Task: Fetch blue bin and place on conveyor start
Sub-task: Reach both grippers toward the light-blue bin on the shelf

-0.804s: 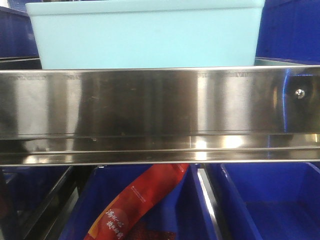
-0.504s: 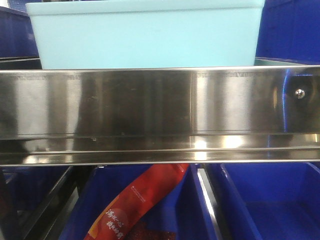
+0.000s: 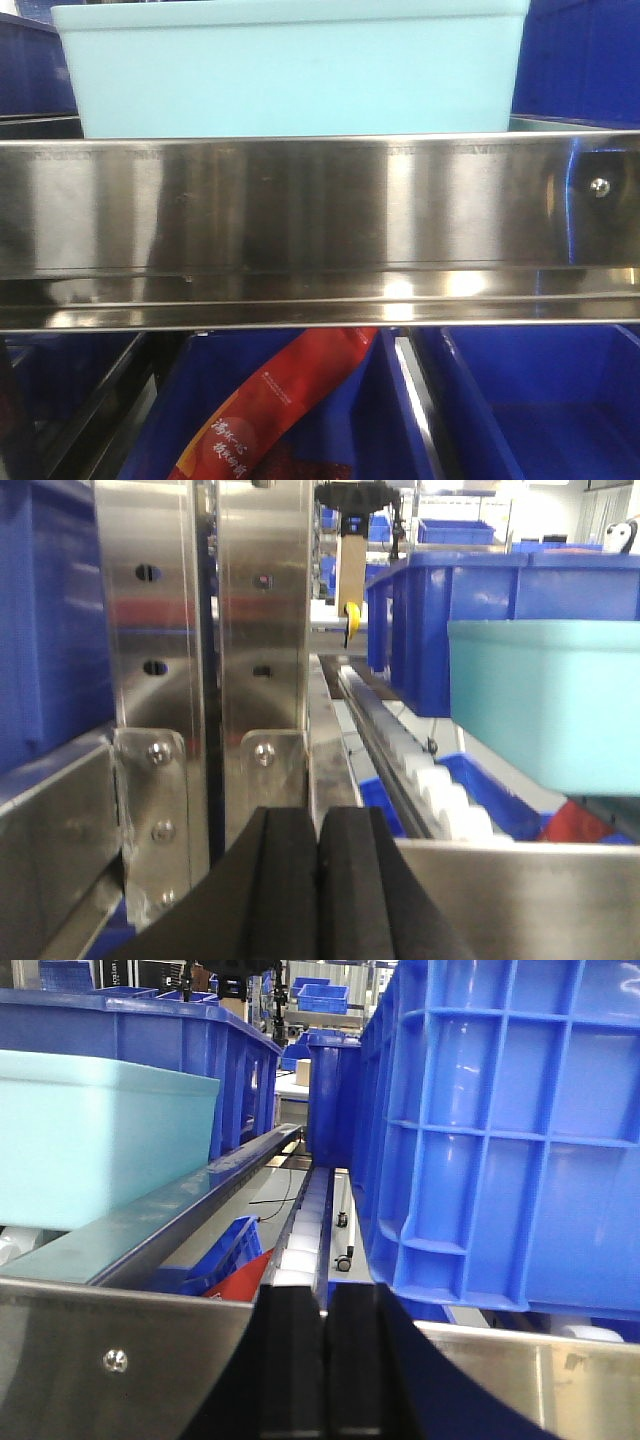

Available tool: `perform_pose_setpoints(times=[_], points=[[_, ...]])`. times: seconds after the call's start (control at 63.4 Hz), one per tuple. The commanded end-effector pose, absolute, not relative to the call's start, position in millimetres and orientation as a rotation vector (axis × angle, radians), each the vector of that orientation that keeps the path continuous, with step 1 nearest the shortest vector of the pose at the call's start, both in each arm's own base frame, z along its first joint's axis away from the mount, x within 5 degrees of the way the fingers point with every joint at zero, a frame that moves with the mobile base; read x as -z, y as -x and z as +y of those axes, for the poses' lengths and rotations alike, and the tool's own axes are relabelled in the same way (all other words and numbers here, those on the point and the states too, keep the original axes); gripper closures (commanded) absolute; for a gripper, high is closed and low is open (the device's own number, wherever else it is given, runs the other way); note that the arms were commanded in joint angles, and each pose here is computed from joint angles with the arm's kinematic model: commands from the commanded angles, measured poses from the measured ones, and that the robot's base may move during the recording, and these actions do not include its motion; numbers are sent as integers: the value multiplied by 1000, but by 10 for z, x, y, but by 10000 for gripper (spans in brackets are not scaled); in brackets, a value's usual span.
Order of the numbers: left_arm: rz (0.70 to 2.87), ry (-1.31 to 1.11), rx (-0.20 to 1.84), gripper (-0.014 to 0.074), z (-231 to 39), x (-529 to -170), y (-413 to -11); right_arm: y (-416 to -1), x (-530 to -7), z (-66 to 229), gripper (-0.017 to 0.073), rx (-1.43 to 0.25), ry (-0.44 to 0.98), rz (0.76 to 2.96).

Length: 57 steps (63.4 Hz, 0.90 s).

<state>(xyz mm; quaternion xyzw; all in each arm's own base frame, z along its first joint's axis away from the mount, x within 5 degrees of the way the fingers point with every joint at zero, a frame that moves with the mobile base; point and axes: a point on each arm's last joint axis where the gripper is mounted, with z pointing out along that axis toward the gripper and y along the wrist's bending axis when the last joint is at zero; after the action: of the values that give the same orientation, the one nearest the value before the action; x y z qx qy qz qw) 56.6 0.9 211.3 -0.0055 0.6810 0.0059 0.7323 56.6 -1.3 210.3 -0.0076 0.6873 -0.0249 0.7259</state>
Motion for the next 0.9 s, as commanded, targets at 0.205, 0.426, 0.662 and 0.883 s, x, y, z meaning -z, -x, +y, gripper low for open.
perform_pose_setpoints(times=[0.205,0.426,0.662,0.883], points=[[1406,-41,-81,704,10,-2545,-467,-466,-2531,-11,726,61,17,1437],[1471,-45,-107,704,22,-3128,-343,-307,-3131,0,726,55,24,1542],[1771,-42,-109,704,41,-3639,-619,-575,-3628,-5,726,48,30,1735],[1860,-42,-104,704,45,-3805,-864,-815,-3863,-10,726,43,28,1736]])
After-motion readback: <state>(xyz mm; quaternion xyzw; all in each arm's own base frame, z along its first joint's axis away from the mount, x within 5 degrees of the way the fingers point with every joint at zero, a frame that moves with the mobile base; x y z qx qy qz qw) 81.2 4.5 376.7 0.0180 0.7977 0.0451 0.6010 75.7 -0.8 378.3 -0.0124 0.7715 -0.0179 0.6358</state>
